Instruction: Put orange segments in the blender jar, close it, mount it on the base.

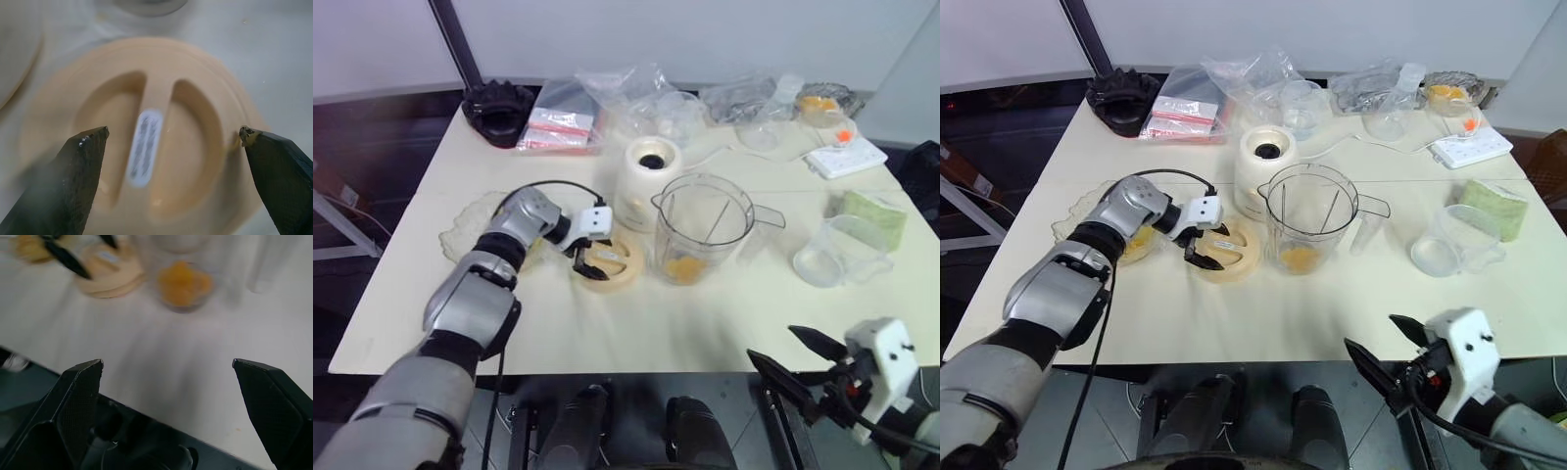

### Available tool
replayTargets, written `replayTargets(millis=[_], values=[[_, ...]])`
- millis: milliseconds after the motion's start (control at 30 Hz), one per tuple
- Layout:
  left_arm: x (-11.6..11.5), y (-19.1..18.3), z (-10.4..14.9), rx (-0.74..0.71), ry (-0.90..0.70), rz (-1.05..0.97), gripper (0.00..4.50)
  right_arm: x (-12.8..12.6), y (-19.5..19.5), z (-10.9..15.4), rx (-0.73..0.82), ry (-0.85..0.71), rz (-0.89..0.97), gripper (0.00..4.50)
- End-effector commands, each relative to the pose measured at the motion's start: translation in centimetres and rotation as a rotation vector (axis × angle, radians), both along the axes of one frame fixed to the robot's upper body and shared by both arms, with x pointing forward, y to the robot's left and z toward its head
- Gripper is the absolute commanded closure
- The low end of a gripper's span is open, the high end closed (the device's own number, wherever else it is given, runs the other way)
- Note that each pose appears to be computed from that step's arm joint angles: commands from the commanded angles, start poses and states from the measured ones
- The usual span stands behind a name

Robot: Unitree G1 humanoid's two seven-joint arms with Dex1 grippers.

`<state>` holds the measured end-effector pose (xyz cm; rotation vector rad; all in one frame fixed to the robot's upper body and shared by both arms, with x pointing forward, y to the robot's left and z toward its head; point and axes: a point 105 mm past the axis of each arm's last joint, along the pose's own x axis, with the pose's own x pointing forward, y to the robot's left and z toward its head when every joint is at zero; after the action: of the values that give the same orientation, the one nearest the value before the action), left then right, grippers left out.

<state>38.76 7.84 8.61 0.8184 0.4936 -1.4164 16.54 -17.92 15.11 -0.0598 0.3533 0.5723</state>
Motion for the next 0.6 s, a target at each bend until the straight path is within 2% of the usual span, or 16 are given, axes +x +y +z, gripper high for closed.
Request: replayTargets(millis=[33, 200, 333, 533, 567, 600], values=[[0.9, -0.2, -0.2, 0.023, -0.065, 0.059, 0.00, 0.2, 2.0, 1.0, 0.029, -0.008, 0.074, 0.06], [0.2, 0.1, -2.0, 0.054, 0.016, 0.086, 0.00, 1.0, 3.2, 1.3, 0.018, -0.016, 0.105, 0.06], [-0.1, 0.7, -2.7, 0.071, 0.054, 0.106, 1.18, 1.2, 3.6, 1.3, 0.016, -0.017, 0.112, 0.00], [-0.2, 1.4, -3.2, 0.083, 0.068, 0.133, 3.98, 1.7, 4.2, 1.6, 0.014, -0.026, 0.112, 0.00], [-0.2, 1.6, -3.3, 0.087, 0.066, 0.133, 4.24, 1.8, 4.2, 1.7, 0.015, -0.028, 0.113, 0.00], [-0.2, 1.7, -3.3, 0.089, 0.063, 0.134, 4.23, 2.0, 4.2, 1.7, 0.014, -0.028, 0.113, 0.00]])
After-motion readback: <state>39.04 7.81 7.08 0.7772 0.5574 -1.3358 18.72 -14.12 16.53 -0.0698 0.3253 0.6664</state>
